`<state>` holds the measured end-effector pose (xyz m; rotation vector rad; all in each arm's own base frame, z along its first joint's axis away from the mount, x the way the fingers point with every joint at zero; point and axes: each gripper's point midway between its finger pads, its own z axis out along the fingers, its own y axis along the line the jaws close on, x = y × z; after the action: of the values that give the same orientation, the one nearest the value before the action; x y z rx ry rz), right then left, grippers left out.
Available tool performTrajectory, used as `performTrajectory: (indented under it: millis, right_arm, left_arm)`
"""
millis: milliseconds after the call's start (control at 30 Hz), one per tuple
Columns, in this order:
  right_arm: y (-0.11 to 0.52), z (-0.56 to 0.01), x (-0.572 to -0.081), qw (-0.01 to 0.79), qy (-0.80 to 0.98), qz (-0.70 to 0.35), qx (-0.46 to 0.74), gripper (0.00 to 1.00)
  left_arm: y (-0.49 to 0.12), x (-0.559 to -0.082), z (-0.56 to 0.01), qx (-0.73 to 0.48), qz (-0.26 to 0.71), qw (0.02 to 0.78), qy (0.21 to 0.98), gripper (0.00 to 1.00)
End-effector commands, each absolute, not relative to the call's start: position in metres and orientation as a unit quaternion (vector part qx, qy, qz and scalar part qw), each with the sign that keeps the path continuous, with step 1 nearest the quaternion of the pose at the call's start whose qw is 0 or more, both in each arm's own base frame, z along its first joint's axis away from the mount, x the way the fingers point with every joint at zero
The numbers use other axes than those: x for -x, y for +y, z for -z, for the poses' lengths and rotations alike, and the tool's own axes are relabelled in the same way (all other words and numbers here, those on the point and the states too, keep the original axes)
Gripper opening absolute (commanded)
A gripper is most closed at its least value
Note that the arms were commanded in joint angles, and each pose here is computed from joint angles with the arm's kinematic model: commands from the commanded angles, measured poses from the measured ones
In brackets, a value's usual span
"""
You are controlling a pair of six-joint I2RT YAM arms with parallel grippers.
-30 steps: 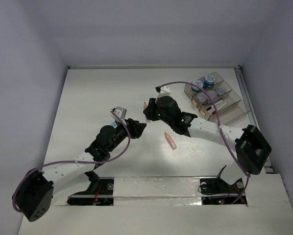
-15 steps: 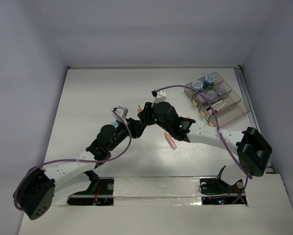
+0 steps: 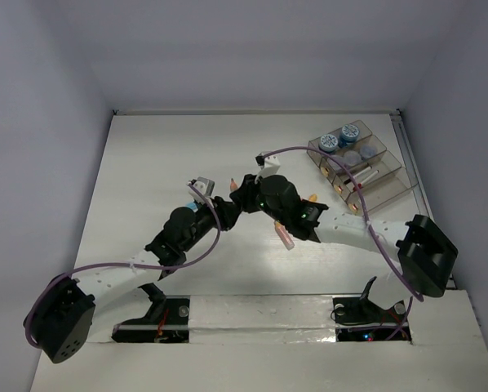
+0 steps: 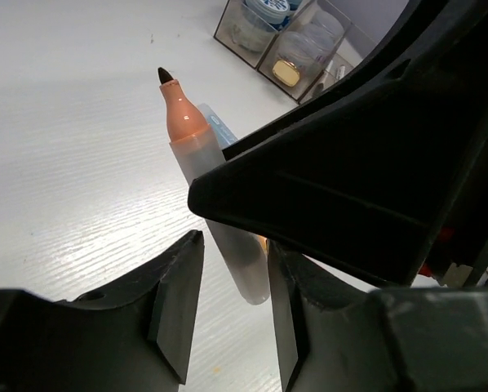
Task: Sort the stationery into containers
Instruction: Pick up the pen from the center of the board, then close the pen cap on the pen.
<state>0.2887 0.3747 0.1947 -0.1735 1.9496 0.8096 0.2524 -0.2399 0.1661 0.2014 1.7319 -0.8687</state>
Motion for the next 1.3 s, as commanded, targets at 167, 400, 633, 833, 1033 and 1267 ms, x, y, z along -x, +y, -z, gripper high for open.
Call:
performTrajectory:
  millis: [167,400,633,833,1033,1267]
  right_arm:
    - [0.383,-0.231,-0.275,0.507,0.763,-0.395,0.064,0.0]
    - [0.371,-0.229,-0.275,0.509,0.776,-0.368,0.062,0.24]
    - [0.31,-0.24,-0.273,0.524,0.798,-0.293,0.041,0.64]
    - [0.215,-0.183,-0.29,0.47,0.86,-0.196,-0.037,0.52]
    - [0.167,-0.129,-0.301,0.401,0.91,-0.087,-0.062,0.44]
    - [0.166,-0.091,-0.323,0.35,0.932,-0.062,-0.071,0.4]
  left_arm:
    - [-0.244,-0.263,-0.203,-0.079,0.381,0.597,0.702,0.05]
    - [-0.234,-0.261,-0.211,-0.075,0.37,0.616,0.691,0.0]
    - [-0.229,-0.263,-0.21,-0.068,0.36,0.619,0.694,0.0]
    - [-0.232,-0.263,-0.208,-0.073,0.359,0.614,0.699,0.0]
    - [-0.239,-0.263,-0.204,-0.083,0.365,0.604,0.704,0.0]
    - [-0.236,-0.261,-0.209,-0.082,0.366,0.61,0.698,0.0]
